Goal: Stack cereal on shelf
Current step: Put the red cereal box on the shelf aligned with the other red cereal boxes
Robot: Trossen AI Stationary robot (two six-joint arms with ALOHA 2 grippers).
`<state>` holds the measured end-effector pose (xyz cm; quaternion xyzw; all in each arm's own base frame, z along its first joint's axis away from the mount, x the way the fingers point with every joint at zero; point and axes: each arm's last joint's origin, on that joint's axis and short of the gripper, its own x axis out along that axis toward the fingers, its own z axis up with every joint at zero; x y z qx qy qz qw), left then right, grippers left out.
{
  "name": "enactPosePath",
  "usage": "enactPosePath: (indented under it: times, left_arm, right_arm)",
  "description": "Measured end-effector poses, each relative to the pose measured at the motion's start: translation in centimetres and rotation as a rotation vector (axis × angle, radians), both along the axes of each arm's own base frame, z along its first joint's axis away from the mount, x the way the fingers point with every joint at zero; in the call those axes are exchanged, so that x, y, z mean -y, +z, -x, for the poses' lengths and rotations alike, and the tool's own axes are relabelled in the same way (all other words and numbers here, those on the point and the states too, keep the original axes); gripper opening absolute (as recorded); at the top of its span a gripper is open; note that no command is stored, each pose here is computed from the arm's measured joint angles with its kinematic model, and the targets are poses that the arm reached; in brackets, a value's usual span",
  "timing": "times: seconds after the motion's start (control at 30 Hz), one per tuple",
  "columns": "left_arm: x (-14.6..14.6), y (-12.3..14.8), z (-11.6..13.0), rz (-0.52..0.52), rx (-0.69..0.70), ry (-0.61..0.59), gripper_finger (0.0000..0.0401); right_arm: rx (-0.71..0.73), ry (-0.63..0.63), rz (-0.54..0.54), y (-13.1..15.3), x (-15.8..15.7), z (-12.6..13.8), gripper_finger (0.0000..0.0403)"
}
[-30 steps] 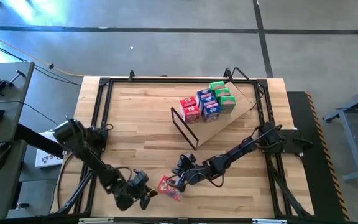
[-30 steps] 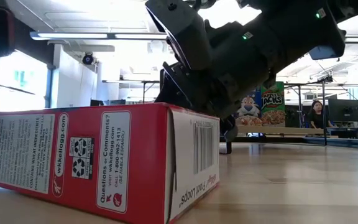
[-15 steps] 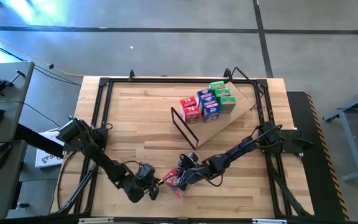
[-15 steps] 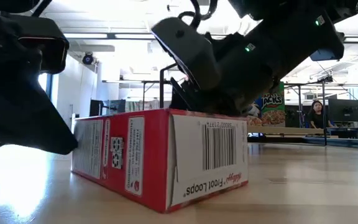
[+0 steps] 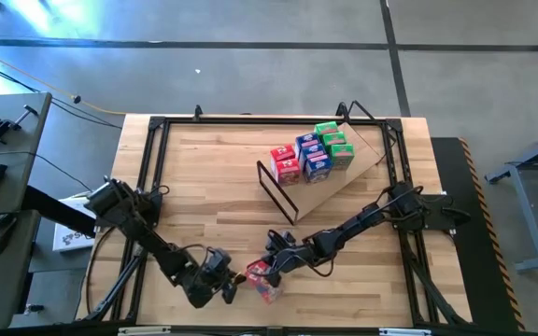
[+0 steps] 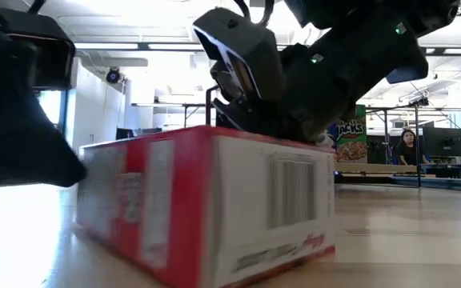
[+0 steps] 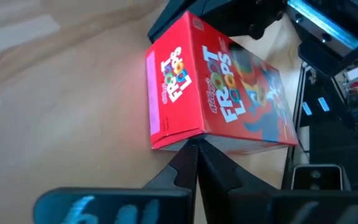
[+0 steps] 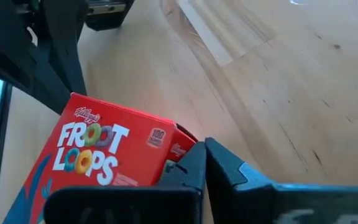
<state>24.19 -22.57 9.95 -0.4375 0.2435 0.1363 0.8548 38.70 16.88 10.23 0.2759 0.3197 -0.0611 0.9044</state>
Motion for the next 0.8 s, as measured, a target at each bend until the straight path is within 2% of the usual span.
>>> enactPosePath:
  times: [0.17,0.4,0.8]
  left_arm:
    - [-0.5,0.0,-0.5,-0.037,0.004,-0.005,0.0003]
    - [-0.8,0.3,-0.7,-0.095,0.023,0.002,0.0003]
    - [-1.7,3.0,-0.1,-0.255,0.046,0.027,0.0003]
  right_arm:
    - [-0.004,0.012,-0.008,0.0,0.0,0.0,0.0000]
    - [0.014,0.007,0.037,0.1,0.1,0.0,0.0000]
    - [0.099,-0.008,0.179,3.1,0.7,0.0,0.0000]
